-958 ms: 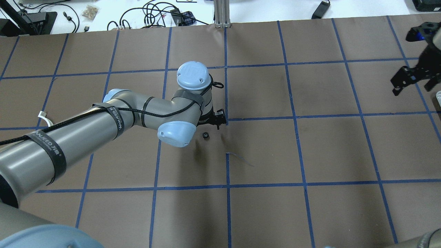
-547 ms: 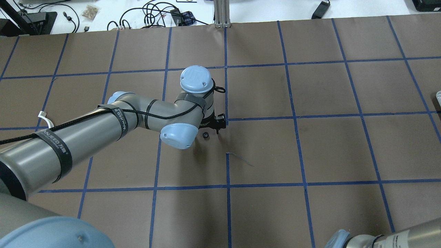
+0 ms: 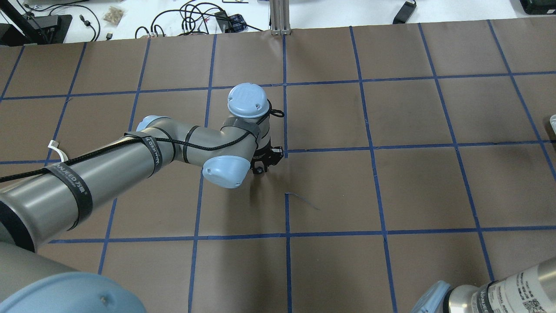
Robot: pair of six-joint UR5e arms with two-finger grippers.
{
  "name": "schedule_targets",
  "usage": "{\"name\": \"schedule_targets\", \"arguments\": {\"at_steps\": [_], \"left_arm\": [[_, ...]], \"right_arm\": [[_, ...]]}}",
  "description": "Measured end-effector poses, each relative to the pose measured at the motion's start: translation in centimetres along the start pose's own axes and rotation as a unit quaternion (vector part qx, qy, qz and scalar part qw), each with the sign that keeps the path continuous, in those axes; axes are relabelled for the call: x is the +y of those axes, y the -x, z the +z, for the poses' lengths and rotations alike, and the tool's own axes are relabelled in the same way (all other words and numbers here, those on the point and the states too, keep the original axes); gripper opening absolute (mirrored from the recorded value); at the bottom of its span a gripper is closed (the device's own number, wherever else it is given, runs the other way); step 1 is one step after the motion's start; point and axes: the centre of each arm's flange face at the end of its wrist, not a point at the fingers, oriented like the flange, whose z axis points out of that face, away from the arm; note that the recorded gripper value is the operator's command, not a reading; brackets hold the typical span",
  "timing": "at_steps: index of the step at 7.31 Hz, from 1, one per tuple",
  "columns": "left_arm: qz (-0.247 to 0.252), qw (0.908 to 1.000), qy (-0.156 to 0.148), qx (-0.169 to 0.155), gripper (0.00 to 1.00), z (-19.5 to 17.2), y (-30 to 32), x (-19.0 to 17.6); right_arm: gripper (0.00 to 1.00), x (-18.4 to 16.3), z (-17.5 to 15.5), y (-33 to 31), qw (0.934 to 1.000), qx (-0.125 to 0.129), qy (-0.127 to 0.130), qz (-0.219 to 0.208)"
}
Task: Place bearing gear from tray to pile
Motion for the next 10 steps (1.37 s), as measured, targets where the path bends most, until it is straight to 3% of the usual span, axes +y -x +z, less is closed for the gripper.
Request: {"name": "schedule_targets", "arguments": {"at_steps": [1,4,6,10], "left_arm": [[-0.003,1.0000,-0.008,0.003,0.00,-0.9,0.1,-0.4],[-0.015,0.9992,-0.035,0.013,0.00,-4.7,4.8,-4.5],[0.024,0.9994,-0.024,0.003,0.00,-5.7,12.0,-5.8],[0.107,0.9941,0.018,-0.008,0.00,-3.9,28.8,-3.8]], "right_arm": [[0.94,-0.1,1.6,-1.0,1.0000,0.004,-0.003,0.004],[0.71,-0.4,4.4,-1.9,0.9999,-0.004,0.001,0.010],[0.70,-0.4,5.5,-1.9,0.9998,-0.011,0.005,0.015],[0.64,-0.3,6.9,-2.0,0.9996,-0.019,0.013,0.018]]}}
